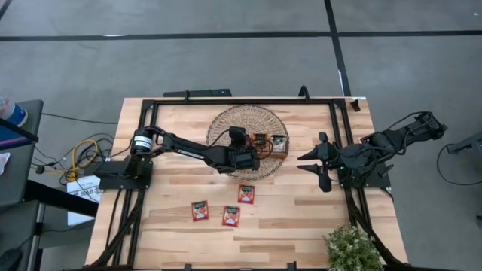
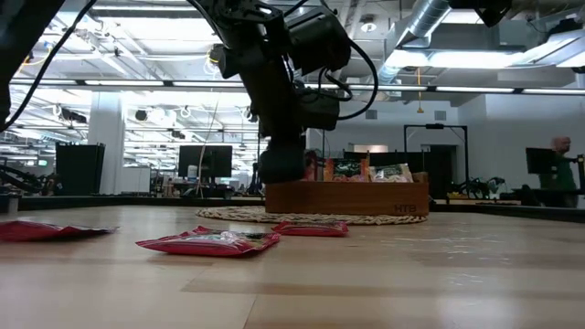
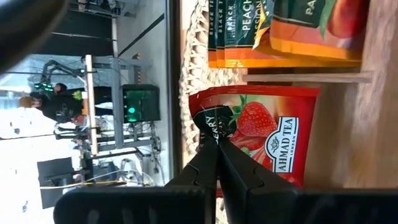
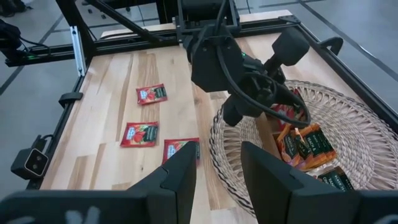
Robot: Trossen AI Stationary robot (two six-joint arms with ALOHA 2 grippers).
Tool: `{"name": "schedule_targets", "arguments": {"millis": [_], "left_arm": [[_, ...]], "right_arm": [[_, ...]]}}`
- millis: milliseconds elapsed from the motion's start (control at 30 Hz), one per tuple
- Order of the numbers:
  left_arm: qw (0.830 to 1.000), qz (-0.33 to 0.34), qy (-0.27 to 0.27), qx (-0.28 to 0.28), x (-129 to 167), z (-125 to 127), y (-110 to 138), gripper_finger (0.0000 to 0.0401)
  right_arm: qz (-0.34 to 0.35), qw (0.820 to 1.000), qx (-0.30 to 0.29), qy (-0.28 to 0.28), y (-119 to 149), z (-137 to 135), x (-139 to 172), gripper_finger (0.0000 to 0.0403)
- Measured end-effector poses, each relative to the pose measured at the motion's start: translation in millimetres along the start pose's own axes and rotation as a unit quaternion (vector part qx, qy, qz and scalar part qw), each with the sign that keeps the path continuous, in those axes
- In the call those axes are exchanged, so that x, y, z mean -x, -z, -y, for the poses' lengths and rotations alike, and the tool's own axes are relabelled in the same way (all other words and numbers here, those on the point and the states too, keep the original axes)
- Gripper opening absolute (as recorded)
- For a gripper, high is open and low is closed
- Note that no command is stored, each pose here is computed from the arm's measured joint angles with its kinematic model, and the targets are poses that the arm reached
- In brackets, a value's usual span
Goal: Pick & Place Tea
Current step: Put the red tea bag into the left slot of the wooden organizer, then put the left red tea bag into the left slot of the wooden organizer
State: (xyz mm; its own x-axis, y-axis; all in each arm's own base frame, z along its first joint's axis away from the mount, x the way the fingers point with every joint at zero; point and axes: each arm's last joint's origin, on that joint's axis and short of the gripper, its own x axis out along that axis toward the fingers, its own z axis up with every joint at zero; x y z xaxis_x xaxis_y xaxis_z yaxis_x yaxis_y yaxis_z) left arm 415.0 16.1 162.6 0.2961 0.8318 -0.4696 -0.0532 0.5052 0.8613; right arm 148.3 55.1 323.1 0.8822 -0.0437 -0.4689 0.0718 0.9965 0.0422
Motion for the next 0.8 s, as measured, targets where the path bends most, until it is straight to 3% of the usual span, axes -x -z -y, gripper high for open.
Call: {"name": "schedule_targets", "arguments": {"millis": [367,800], "left_arm": [[0.999,0.018,0.01,0.026,0.8,-0.4,-3.9,0.0011],[0.999,0.009,-0.032,0.035,2.0,-3.1,-5.3,0.0135]], "right_arm": [[0.004,1.0,-0.002,-0.001,-0.7,-0.2,0.0,0.0118],[0.004,1.0,-0.002,-0.001,-0.7,-0.2,0.0,0.0118]]}}
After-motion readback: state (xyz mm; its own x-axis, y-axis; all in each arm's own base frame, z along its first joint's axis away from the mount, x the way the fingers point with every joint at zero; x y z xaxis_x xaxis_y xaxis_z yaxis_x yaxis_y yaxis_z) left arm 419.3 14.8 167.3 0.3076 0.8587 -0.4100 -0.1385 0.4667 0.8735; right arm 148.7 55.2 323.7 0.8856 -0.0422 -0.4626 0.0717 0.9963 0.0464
